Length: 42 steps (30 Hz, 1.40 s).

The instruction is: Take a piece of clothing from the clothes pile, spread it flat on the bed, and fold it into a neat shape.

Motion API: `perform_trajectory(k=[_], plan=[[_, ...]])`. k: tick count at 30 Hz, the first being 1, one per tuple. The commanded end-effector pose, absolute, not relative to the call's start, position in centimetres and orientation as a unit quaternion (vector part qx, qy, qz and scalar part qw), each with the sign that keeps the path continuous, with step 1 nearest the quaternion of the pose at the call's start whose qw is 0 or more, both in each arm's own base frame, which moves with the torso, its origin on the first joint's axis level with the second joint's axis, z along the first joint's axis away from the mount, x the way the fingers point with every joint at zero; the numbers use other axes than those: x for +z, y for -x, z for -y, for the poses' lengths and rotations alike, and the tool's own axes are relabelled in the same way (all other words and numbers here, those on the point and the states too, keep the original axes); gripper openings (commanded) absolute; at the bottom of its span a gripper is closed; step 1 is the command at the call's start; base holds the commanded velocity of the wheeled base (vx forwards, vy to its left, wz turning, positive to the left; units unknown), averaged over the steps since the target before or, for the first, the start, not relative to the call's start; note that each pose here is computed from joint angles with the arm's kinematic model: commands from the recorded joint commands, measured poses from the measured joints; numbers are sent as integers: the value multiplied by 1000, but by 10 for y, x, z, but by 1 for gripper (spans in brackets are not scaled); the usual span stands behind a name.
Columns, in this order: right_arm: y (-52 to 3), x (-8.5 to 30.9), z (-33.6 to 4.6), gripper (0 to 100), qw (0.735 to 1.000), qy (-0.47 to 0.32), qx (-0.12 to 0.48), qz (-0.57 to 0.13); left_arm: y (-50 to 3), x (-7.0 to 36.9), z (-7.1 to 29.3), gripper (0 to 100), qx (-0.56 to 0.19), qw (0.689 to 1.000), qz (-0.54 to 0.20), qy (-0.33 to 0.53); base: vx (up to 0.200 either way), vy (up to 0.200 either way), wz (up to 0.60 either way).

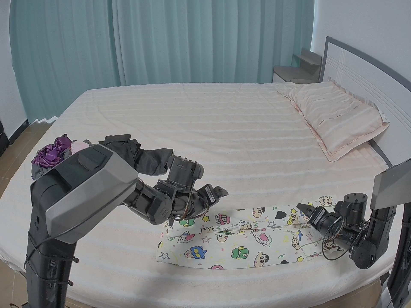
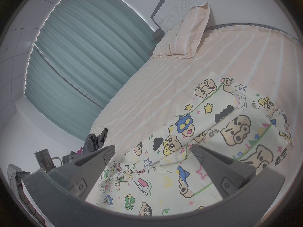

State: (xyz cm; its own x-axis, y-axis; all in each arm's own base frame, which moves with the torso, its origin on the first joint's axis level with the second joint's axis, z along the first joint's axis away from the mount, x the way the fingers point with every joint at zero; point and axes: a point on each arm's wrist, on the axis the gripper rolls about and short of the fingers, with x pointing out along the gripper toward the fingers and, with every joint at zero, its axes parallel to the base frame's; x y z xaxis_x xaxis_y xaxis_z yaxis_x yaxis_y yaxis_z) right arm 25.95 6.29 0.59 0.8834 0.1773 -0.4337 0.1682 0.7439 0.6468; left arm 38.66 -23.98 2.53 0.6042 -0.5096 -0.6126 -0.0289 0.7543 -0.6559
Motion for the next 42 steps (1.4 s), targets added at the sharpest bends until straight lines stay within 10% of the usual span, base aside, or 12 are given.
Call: perform_trajectory(k=[1, 24, 42], plan=[[-260, 7, -64, 100, 903, -358, 7, -238, -380, -3, 249, 100, -150, 830, -449, 297, 0, 0, 0], [-259, 7, -64, 100, 903, -358, 6, -237, -354, -18, 233, 100, -201, 808, -537, 139, 0, 0, 0], [-259, 8, -64, 100, 903, -359, 7, -236, -352, 15, 179, 100, -154, 817, -526, 179, 0, 0, 0]])
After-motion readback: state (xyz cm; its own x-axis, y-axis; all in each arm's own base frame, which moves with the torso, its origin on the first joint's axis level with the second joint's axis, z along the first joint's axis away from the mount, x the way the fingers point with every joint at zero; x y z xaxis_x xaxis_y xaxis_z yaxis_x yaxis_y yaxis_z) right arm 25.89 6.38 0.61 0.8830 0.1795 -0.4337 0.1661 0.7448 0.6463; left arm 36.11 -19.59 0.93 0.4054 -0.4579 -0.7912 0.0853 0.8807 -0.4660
